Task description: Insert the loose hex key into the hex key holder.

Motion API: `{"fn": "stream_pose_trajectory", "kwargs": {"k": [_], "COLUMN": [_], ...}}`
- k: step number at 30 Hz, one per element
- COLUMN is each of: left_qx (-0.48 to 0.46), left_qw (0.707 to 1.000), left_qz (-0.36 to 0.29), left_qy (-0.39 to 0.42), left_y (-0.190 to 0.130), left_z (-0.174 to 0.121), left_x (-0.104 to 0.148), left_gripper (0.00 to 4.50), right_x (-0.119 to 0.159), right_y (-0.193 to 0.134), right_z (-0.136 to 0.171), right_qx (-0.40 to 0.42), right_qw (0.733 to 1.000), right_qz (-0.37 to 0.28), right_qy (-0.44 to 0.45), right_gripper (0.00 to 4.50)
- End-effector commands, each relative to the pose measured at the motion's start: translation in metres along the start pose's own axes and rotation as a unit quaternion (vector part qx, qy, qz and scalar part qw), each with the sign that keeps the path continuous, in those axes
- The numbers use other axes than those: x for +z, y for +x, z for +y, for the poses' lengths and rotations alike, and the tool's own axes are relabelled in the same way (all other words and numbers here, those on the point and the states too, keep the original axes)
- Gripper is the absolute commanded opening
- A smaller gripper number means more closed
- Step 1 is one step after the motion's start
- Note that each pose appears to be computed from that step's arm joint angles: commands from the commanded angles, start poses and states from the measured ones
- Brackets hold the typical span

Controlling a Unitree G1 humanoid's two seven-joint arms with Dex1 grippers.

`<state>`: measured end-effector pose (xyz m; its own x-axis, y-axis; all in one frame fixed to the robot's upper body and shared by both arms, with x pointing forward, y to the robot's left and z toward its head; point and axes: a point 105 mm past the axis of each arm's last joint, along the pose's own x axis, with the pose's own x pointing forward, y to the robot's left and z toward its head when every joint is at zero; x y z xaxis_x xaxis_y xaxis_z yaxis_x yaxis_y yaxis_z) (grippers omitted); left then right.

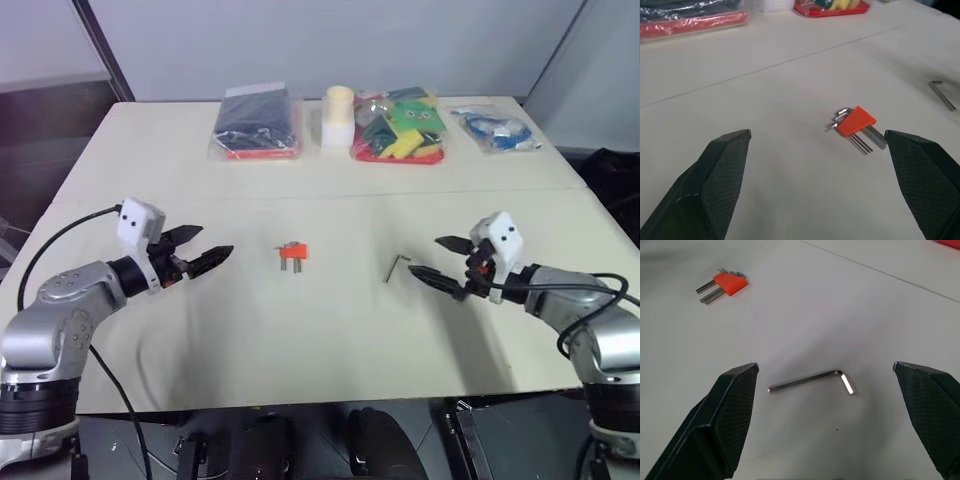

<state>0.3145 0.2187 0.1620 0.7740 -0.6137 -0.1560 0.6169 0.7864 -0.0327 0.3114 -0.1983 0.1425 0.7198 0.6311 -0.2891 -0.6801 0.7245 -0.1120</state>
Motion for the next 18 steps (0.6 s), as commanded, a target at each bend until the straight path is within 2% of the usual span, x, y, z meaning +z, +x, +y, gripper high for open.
{"fn": "stream_pose_trajectory", "kwargs": {"k": [1,18], "left_qx": [-0.006,0.01], "left_qw": [1.0,0.999], "left_qz": [-0.02,-0.024], "left_qy": [0.013,0.023], "left_y": [-0.002,0.0], "left_z": [-0.003,0.004], "left_x": [0.012,0.013], "left_gripper": [4.47,4.47], "right_x": [0.013,0.015], "right_y": [0.0,0.011], "right_z": [0.002,0.004], "right_qx": [0.001,0.01], "right_qw": [1.0,0.999], "right_qz": [-0.023,-0.03], "right_qy": [-0.019,-0.03], "right_gripper": [4.5,4.5]}}
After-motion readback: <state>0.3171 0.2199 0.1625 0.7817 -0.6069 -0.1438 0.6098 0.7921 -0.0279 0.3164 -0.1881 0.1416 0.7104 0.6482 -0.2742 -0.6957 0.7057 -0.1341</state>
